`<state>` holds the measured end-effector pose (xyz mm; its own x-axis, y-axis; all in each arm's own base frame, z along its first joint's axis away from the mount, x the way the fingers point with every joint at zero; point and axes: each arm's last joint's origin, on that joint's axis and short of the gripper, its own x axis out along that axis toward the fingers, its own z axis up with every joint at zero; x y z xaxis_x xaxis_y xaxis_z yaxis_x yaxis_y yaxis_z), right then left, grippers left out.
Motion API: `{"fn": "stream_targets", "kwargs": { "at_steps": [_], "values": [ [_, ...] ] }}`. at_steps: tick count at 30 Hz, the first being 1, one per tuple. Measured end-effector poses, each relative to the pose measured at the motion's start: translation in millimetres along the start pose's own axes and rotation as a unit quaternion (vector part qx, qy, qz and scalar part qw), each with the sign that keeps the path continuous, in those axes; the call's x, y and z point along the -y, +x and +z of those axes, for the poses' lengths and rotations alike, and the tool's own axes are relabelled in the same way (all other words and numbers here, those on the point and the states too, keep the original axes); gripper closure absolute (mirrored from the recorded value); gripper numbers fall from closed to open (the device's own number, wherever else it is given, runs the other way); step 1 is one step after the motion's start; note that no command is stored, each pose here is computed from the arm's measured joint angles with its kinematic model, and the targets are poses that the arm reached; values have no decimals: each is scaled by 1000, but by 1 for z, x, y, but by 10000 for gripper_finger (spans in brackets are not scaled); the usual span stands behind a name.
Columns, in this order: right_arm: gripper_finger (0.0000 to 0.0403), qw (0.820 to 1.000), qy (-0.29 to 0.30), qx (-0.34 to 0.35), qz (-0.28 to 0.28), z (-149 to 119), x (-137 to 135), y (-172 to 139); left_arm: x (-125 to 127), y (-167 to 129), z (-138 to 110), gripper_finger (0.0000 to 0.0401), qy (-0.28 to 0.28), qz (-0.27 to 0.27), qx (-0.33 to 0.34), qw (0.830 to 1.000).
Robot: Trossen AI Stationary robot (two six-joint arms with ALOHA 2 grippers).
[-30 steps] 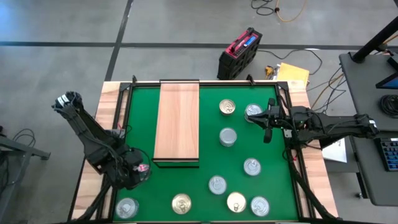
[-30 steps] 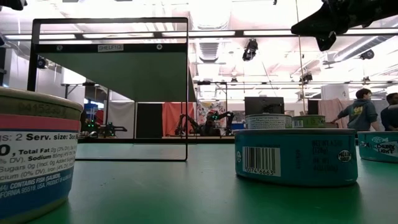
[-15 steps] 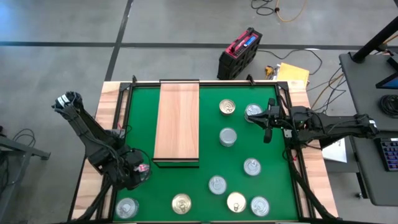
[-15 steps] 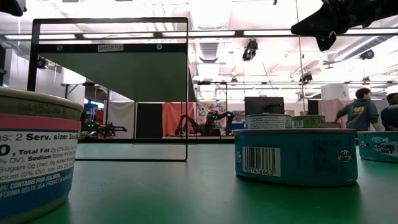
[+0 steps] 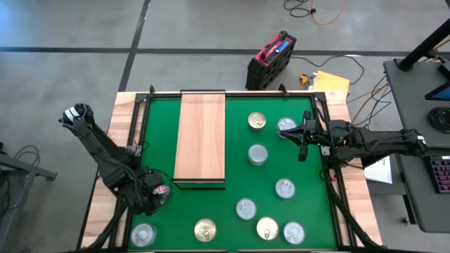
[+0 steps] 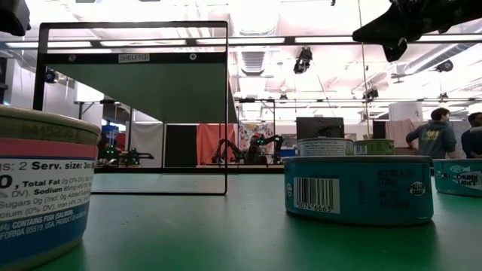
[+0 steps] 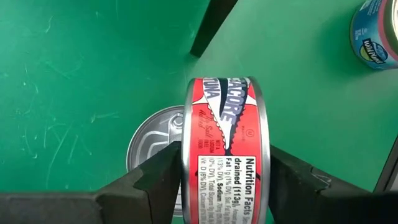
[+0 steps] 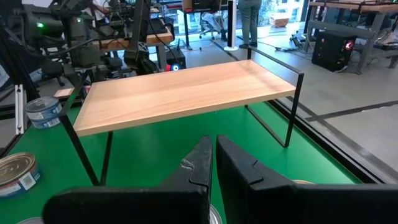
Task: Stack canned seafood by type on shelf
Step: Put the red tuna can on the shelf
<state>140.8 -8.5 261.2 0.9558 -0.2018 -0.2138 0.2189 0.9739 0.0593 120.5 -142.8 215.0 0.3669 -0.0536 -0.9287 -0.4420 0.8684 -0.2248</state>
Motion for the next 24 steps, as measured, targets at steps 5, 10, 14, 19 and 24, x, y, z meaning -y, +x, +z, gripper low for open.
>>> {"fn": "stream_targets", "kwargs": {
  "at_steps": [5, 10, 14, 19, 24],
  "values": [
    [390, 1000, 2, 0, 0, 0, 0, 0, 0, 0, 0, 236, 0, -1, 0, 1000],
    [390, 1000, 1, 0, 0, 0, 0, 0, 0, 0, 0, 261, 0, -1, 0, 1000],
    [390, 1000, 1, 0, 0, 0, 0, 0, 0, 0, 0, 280, 2, -3, -7, 1000],
    [390, 1000, 1, 0, 0, 0, 0, 0, 1, 0, 0, 281, 2, -4, -7, 1000],
    [390, 1000, 1, 0, 0, 0, 0, 0, 4, -8, 2, 281, 10, -8, -8, 1000]
  ]
}}
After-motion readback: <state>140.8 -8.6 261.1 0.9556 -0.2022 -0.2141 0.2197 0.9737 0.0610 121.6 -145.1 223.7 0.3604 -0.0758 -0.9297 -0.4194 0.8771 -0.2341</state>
